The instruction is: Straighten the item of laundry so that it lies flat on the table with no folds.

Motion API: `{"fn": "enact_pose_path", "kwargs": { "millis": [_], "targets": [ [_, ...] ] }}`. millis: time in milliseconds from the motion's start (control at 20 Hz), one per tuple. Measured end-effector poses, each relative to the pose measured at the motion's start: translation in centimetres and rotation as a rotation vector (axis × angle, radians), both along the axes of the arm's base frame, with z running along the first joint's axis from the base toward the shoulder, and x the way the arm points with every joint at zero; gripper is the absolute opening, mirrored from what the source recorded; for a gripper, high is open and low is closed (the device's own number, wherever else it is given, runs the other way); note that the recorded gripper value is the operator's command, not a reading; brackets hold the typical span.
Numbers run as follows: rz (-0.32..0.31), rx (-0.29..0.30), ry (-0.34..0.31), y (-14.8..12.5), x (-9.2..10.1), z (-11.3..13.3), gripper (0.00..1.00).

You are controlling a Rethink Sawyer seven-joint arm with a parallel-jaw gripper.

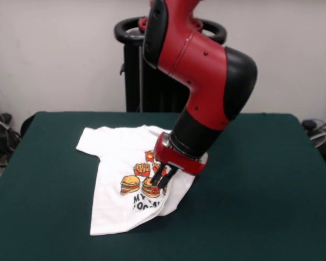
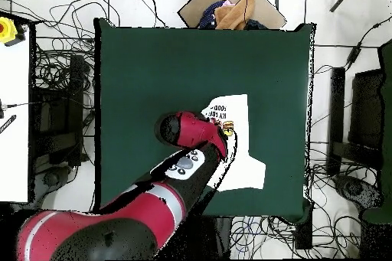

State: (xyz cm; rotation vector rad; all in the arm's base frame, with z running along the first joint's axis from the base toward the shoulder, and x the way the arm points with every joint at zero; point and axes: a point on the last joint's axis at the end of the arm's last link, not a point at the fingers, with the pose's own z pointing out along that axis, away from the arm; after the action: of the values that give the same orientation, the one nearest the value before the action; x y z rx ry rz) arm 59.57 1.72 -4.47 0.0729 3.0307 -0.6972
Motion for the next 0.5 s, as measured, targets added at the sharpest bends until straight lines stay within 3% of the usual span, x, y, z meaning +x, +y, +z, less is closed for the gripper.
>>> {"fn": "enact_pose_path", "kwargs": {
  "millis": [250, 500],
  "targets": [
    [0.007, 0.003, 0.041, 0.4, -1.2, -2.4, 0.0],
    [-0.033, 0.042, 0.045, -0.1, -0.7, -2.2, 0.0]
  ]
}}
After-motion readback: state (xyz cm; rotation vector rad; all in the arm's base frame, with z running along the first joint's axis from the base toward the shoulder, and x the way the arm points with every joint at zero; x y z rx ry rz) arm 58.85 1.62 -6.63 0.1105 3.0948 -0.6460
